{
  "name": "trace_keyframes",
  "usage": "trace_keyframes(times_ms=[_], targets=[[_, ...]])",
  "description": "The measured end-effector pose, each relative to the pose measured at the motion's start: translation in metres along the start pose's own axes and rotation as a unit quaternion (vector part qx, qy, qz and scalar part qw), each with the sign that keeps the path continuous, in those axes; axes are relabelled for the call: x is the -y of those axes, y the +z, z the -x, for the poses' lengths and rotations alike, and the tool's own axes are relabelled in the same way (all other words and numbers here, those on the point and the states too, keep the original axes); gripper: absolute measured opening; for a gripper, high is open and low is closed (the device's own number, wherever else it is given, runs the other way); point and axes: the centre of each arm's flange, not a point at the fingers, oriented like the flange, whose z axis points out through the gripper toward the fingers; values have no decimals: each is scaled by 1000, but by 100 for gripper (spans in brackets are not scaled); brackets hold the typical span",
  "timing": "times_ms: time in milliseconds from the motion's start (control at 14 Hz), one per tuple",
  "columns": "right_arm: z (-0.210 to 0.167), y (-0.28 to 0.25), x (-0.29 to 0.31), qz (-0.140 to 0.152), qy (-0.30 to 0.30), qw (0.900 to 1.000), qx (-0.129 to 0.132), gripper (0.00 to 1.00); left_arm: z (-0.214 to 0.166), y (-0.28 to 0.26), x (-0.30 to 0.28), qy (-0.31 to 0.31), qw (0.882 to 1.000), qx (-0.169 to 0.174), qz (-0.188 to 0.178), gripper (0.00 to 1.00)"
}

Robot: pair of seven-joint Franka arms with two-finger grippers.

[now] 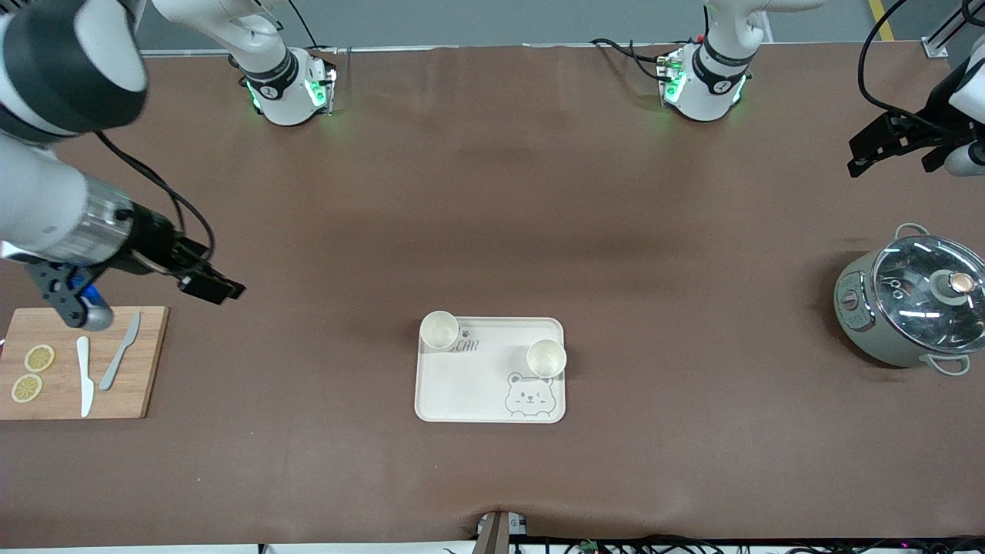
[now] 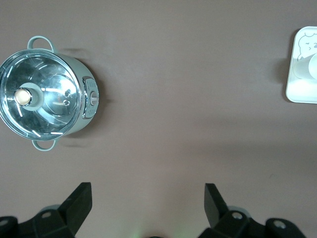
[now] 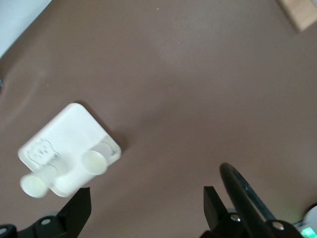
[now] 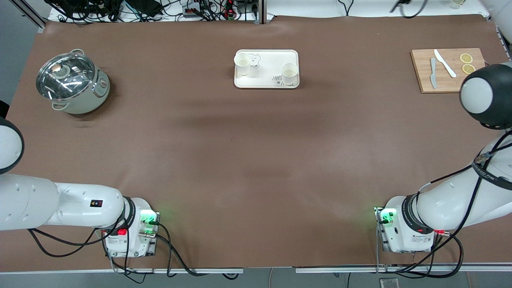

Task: Place white IKEA cup upright on tray with both arms

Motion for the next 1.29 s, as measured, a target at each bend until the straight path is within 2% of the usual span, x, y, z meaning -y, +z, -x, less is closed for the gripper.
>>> trace_keyframes(times_ms=[214, 357, 500, 714, 929, 1071, 1286], targets=[[-10, -16, -47, 33, -89, 995, -5, 100, 1, 0, -5, 4, 1000, 1, 6, 100], [-14, -25, -83, 41, -169, 985, -4, 100, 1, 0, -9, 8, 1000, 1, 7, 100], [-12, -41, -116, 41, -221, 974, -4, 100, 2, 0, -16, 13, 1000, 1, 7, 100], [8, -62, -136, 57, -243, 968, -19, 100, 3, 0, -24, 20, 1000, 1, 7, 100], [24, -60, -147, 58, -261, 964, -13, 100, 3, 2, -26, 22, 1000, 3, 6, 100], [26, -55, -149, 59, -269, 961, -8, 100, 2, 4, -26, 22, 1000, 5, 6, 100], [22, -52, -147, 58, -276, 959, -19, 100, -1, 8, -27, 22, 1000, 6, 6, 100]])
